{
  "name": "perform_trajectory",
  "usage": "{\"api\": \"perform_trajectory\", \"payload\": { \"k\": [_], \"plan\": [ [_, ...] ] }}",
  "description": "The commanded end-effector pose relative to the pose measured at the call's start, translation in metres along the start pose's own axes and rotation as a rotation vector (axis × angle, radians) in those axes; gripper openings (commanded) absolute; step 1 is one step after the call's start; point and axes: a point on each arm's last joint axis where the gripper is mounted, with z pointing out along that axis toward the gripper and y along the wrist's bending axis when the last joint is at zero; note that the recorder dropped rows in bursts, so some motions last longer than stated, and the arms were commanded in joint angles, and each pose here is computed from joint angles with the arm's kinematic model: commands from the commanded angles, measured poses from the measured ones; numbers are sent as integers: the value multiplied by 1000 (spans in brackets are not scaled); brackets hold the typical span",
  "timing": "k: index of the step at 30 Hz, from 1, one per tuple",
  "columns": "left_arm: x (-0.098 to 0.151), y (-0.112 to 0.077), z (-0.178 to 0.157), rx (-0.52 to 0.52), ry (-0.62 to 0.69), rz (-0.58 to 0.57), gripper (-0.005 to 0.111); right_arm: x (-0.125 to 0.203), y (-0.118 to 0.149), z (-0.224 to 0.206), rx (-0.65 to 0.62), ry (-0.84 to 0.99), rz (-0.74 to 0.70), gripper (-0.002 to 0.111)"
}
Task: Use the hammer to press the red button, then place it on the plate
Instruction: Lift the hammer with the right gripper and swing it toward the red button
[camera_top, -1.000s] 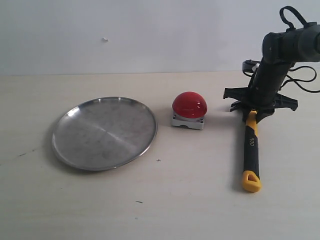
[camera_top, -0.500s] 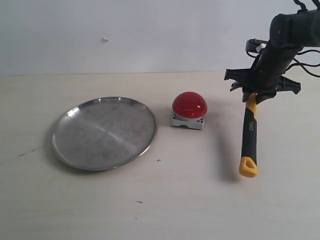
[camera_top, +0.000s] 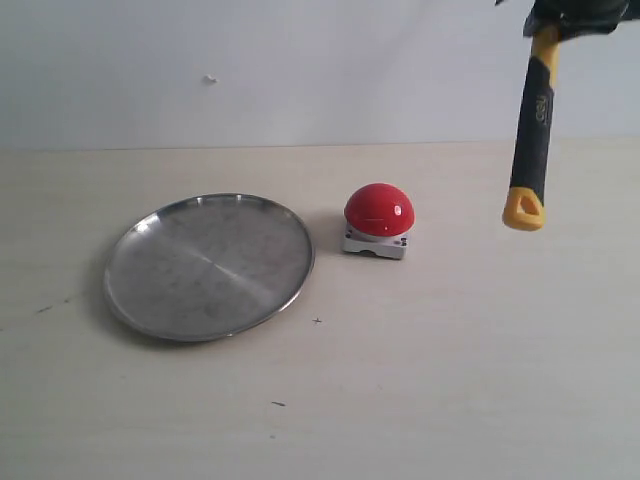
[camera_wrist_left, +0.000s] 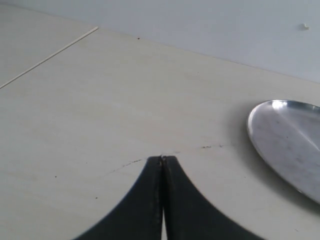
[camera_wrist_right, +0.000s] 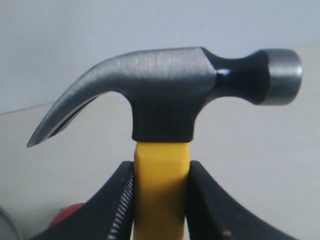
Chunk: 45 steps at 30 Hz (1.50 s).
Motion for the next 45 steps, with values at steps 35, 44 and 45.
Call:
{"api": "perform_trajectory", "payload": {
  "k": [35,44,45],
  "plan": [
    [-1,-1,-1,12,-10,-4,0,151,-2,-89,-595,-777,202,0],
    [-1,-1,-1,12,-10,-4,0,157,14,-97,-796,-732,133,0],
    [-1,-1,-1,12,-10,-4,0,157,14,-97,-805,-730,133,0]
  ]
}}
